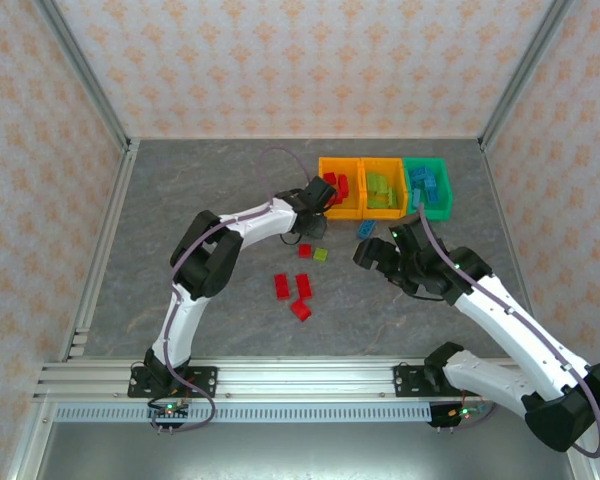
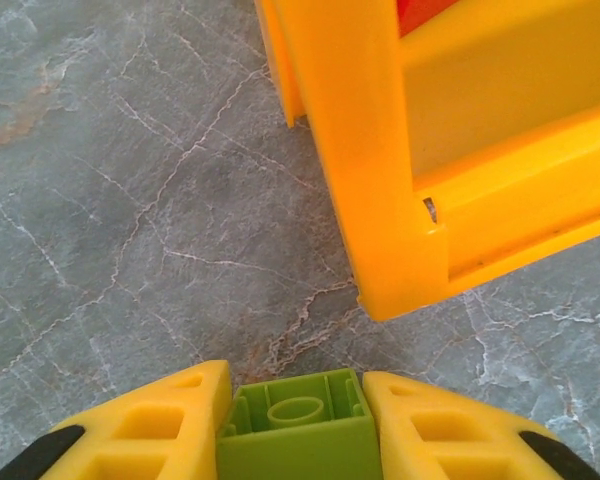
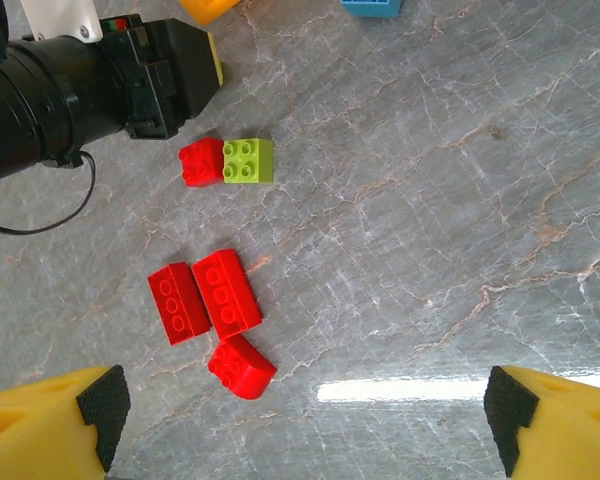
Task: Sort the legos into containers by color
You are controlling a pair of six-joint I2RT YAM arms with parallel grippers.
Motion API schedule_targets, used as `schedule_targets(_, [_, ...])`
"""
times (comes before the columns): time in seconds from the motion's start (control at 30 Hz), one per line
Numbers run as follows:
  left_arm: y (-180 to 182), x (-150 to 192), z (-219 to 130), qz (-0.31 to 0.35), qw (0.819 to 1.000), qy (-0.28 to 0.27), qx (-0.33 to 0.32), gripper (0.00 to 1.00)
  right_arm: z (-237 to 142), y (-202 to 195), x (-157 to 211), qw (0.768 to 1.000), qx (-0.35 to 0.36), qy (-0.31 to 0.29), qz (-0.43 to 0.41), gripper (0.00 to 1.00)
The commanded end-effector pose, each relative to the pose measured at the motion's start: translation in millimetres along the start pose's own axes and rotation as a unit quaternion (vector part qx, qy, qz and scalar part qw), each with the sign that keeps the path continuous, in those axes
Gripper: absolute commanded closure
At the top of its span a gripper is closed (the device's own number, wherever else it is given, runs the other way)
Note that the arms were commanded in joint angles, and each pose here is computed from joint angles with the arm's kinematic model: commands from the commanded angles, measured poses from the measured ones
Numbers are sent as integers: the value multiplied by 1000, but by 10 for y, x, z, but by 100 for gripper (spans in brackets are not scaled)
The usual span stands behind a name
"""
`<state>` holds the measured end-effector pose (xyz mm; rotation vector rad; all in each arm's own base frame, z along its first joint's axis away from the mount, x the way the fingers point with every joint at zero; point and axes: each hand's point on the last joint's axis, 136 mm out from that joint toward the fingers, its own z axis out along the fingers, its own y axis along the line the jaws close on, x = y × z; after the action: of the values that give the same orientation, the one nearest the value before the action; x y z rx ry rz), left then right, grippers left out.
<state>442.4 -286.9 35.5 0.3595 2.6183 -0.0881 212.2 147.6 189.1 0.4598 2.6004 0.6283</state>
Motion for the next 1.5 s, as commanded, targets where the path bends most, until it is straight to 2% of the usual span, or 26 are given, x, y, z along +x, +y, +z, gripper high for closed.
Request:
schedule_targets(0.0, [-95, -86, -388, -24, 999, -24, 41, 68, -105, 87, -118, 1000, -10, -29, 5, 6])
schedule_targets(0.13, [-380, -347, -1035, -25, 991, -94, 93, 68, -134, -18, -243, 997, 8, -73, 24, 6])
schedule_targets(0.27, [-765, -671, -1415, 3, 981, -150, 120, 67, -231, -79, -355, 991, 0, -122, 50, 6])
schedule_targets(0.37, [-980, -939, -1346, 21, 976, -175, 125, 65, -289, -139, -369, 988, -2, -140, 61, 6])
schedule_targets(0.53, [-1132, -1439, -1026, 69, 968, -224, 90, 64, -317, -267, -312, 988, 17, -137, 63, 6])
schedule_targets(0.7, [-1414, -1795, -860, 104, 953, -264, 110, 60, -334, -385, -274, 987, 32, -141, 63, 6])
schedule_targets(0.77, [-1455, -1870, -799, 108, 950, -273, 107, 58, -344, -417, -262, 987, 37, -142, 63, 6])
schedule_targets(0.83, [-1467, -1921, -798, 107, 948, -279, 105, 50, -367, -443, -257, 987, 38, -144, 65, 6])
schedule_targets(0.9, [-1492, -1947, -877, 106, 946, -284, 114, 41, -378, -459, -251, 986, 40, -145, 65, 6])
schedule_targets(0.93, [-1503, -1949, -932, 104, 946, -284, 119, 40, -378, -471, -248, 986, 42, -146, 65, 6])
schedule_targets(1.07, [-1509, -1897, -1228, 110, 945, -280, 128, 39, -355, -482, -253, 986, 45, -147, 62, 6])
schedule_targets(1.17, [-1506, -1761, -1582, 123, 937, -291, 151, 39, -315, -478, -255, 986, 45, -146, 61, 6])
schedule_targets(1.33, [-1137, -1413, -2460, 107, 913, -354, 174, 39, -167, -362, -240, 991, 35, -124, 37, 6])
schedule_targets(1.47, [-744, -923, -2917, 133, 910, -366, 146, 39, 80, -72, -209, 997, 10, -75, -2, 8])
